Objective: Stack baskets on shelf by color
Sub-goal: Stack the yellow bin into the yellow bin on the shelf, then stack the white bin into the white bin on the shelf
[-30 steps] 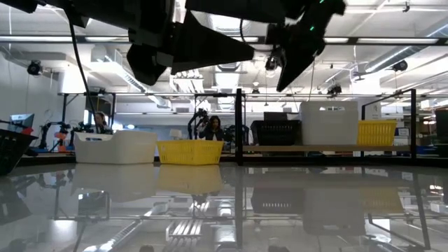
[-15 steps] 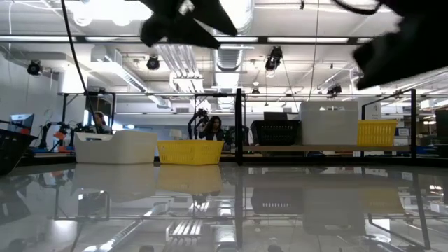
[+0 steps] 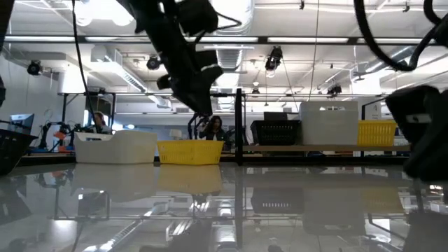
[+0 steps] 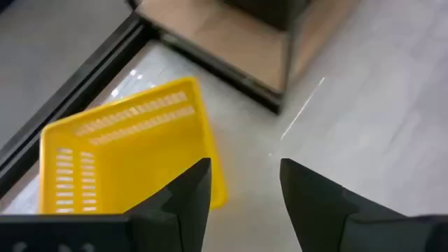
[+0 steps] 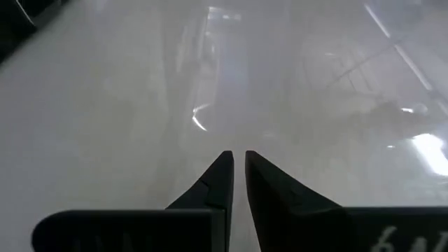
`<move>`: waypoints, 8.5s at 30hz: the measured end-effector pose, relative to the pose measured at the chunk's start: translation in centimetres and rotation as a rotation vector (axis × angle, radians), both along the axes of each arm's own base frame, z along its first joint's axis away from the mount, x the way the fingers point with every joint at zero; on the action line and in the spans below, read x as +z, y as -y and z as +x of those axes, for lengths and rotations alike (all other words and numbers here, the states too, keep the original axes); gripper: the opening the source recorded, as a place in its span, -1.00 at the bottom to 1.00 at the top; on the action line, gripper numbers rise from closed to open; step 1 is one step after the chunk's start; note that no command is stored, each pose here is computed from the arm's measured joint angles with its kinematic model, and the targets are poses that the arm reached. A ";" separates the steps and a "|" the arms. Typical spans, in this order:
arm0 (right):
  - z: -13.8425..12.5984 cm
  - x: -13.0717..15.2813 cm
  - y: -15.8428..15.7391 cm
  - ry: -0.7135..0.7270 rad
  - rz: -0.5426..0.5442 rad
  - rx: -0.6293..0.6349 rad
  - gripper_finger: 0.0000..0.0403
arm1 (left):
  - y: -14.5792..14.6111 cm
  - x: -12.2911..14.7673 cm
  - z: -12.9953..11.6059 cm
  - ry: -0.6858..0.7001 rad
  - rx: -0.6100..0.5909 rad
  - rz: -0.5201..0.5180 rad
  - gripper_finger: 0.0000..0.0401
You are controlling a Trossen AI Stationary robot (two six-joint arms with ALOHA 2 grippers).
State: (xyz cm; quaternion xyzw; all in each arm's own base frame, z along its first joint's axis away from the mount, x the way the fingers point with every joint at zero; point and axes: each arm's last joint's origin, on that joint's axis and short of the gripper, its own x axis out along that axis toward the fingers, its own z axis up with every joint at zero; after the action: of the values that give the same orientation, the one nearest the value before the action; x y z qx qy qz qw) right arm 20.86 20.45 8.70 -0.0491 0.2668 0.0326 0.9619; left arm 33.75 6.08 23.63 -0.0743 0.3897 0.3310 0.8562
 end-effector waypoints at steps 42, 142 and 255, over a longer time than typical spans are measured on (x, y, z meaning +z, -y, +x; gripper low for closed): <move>-3.9 9.9 -0.8 0.010 0.017 0.125 -0.84 | 19.4 -4.3 5.2 0.032 -0.462 -0.122 -1.00; -6.1 24.4 35.2 -1.094 -0.248 -0.423 -0.96 | 27.1 -8.0 1.1 0.664 -0.280 -0.056 0.01; -1.1 0.3 0.7 -0.154 0.020 -0.108 -0.87 | -7.5 -4.5 -11.7 -0.149 0.490 -0.217 0.24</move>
State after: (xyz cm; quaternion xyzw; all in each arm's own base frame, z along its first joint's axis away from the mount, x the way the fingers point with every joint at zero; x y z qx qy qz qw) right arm 19.75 19.80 8.98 -0.0225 0.3418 -0.0131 0.9394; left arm 22.09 13.57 19.09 -0.2330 0.4550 0.4893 0.7066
